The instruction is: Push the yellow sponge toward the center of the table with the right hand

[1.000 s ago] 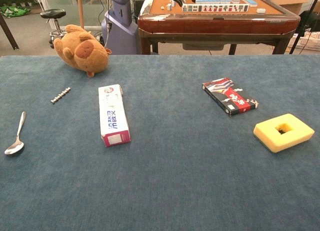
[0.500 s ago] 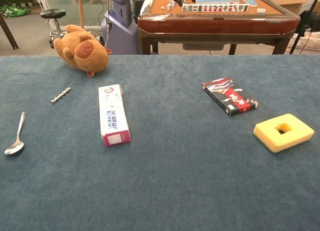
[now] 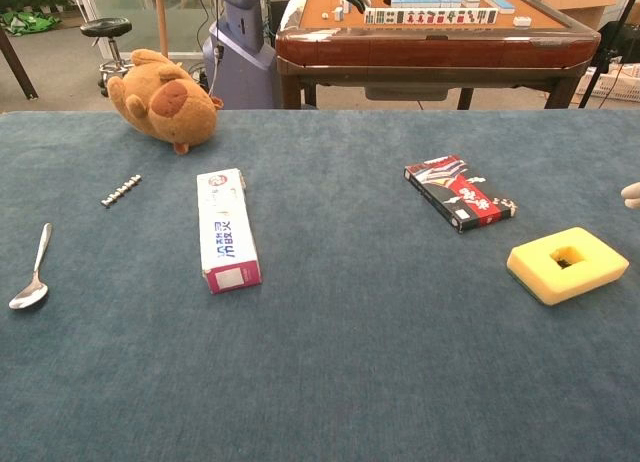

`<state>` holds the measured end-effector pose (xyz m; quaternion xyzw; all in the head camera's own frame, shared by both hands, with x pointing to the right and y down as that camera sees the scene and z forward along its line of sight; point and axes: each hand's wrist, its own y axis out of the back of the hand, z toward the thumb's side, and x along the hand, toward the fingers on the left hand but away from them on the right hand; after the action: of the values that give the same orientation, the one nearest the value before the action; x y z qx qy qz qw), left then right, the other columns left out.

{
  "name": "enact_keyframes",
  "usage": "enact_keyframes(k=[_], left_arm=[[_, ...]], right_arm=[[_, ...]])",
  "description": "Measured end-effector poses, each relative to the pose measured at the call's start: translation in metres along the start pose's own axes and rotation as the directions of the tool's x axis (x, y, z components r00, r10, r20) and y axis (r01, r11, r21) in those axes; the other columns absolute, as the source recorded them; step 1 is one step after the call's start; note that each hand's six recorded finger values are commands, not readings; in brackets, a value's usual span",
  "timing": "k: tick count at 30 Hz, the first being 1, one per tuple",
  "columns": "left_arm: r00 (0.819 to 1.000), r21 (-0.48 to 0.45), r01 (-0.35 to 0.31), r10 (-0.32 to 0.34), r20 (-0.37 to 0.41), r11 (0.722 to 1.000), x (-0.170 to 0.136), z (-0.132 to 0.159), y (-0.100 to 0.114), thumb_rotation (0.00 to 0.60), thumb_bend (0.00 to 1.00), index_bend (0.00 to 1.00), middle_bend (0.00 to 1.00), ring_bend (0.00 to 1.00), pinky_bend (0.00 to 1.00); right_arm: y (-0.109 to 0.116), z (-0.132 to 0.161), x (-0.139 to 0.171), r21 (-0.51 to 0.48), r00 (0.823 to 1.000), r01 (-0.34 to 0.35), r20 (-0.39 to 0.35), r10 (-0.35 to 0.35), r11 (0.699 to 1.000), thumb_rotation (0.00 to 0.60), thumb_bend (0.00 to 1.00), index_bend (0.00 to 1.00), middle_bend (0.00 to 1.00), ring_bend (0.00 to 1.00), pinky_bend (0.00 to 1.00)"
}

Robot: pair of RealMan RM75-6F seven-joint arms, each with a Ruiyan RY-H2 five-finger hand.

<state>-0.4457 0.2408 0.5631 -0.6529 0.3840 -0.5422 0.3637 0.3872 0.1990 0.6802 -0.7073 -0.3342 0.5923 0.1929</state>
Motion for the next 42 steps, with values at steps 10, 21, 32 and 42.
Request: enact_keyframes(k=[10,21,32,42], left_arm=[[1.0,-0.004,-0.002,0.002,0.002,1.0,0.0,0.0,0.001,0.6,0.22,0.43,0.46,0.44,0.51],[1.0,-0.004,-0.001,0.001,0.003,1.0,0.0,0.0,0.001,0.6,0.22,0.43,0.46,0.44,0.51],[1.0,-0.01,-0.004,0.004,0.0,1.0,0.0,-0.001,0.002,0.6,0.22,0.43,0.46,0.44,0.51],[1.0,-0.009,-0.002,0.002,0.0,1.0,0.0,-0.001,0.002,0.6,0.22,0.43,0.46,0.44,0.51]], right_arm=[[-0.01,-0.003,-0.003,0.009,0.999,-0.031,0.029,0.031,0.999,0.6,0.0,0.13,0.12,0.13,0.25],[-0.025,0.008,-0.005,0.001,0.996,-0.085,0.002,0.085,0.996,0.6,0.0,0.13,0.12,0.13,0.25],[-0.032,0.018,-0.001,-0.013,0.993,-0.111,-0.029,0.11,0.994,0.6,0.0,0.13,0.12,0.13,0.25],[-0.038,0.027,0.003,-0.032,0.988,-0.14,-0.07,0.138,0.99,0.6,0.0,0.13,0.12,0.13,0.26]])
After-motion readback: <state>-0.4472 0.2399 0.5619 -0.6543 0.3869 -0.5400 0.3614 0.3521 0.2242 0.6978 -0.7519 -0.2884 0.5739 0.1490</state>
